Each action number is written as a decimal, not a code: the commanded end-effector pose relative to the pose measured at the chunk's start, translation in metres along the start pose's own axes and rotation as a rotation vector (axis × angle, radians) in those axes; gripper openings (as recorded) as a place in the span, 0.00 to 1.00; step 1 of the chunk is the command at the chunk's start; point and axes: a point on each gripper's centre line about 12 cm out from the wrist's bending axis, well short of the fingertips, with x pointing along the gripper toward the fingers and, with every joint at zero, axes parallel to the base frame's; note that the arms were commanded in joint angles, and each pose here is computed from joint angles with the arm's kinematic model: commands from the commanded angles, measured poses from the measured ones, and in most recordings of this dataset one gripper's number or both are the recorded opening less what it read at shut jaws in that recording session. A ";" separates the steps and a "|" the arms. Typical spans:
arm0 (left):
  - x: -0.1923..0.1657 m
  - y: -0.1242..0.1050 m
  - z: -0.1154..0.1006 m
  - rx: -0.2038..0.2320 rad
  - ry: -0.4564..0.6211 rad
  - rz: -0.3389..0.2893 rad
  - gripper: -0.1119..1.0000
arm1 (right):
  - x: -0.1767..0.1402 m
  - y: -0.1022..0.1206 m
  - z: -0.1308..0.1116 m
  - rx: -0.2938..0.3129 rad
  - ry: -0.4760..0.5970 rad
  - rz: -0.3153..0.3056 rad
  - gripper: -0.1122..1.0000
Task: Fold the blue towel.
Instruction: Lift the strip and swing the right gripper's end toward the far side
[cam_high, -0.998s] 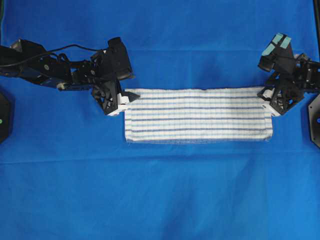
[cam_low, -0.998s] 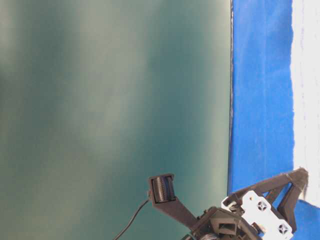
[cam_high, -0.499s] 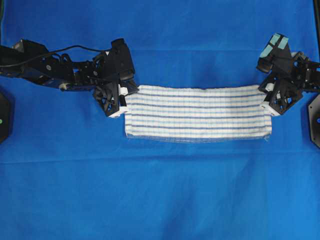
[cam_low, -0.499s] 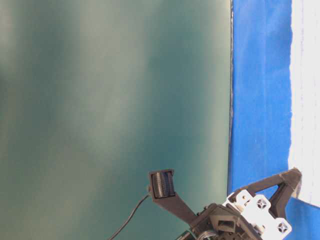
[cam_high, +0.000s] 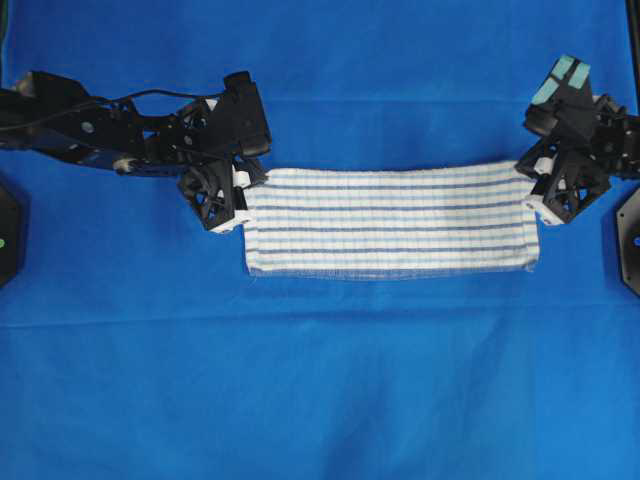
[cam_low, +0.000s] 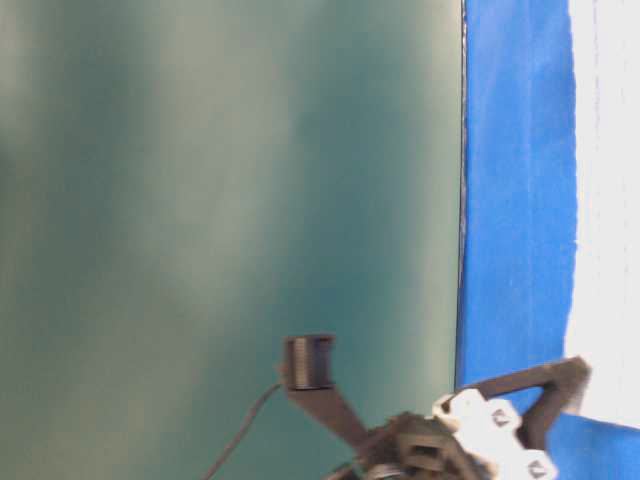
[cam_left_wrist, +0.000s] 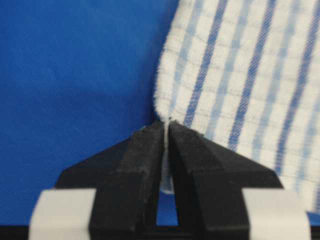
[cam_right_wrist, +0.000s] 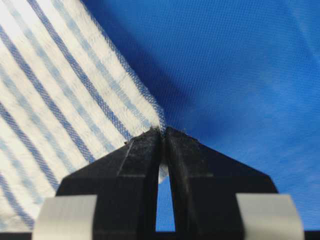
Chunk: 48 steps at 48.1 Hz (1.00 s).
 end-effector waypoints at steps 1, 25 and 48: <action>-0.026 -0.004 0.026 0.006 -0.064 -0.009 0.12 | -0.015 0.000 0.016 0.006 -0.052 -0.003 0.15; -0.083 -0.018 0.065 0.028 -0.119 -0.037 0.12 | -0.081 0.000 0.031 0.031 -0.181 0.004 0.15; -0.090 -0.067 0.075 0.103 -0.223 -0.136 0.12 | -0.073 0.003 0.059 0.014 -0.259 0.012 0.15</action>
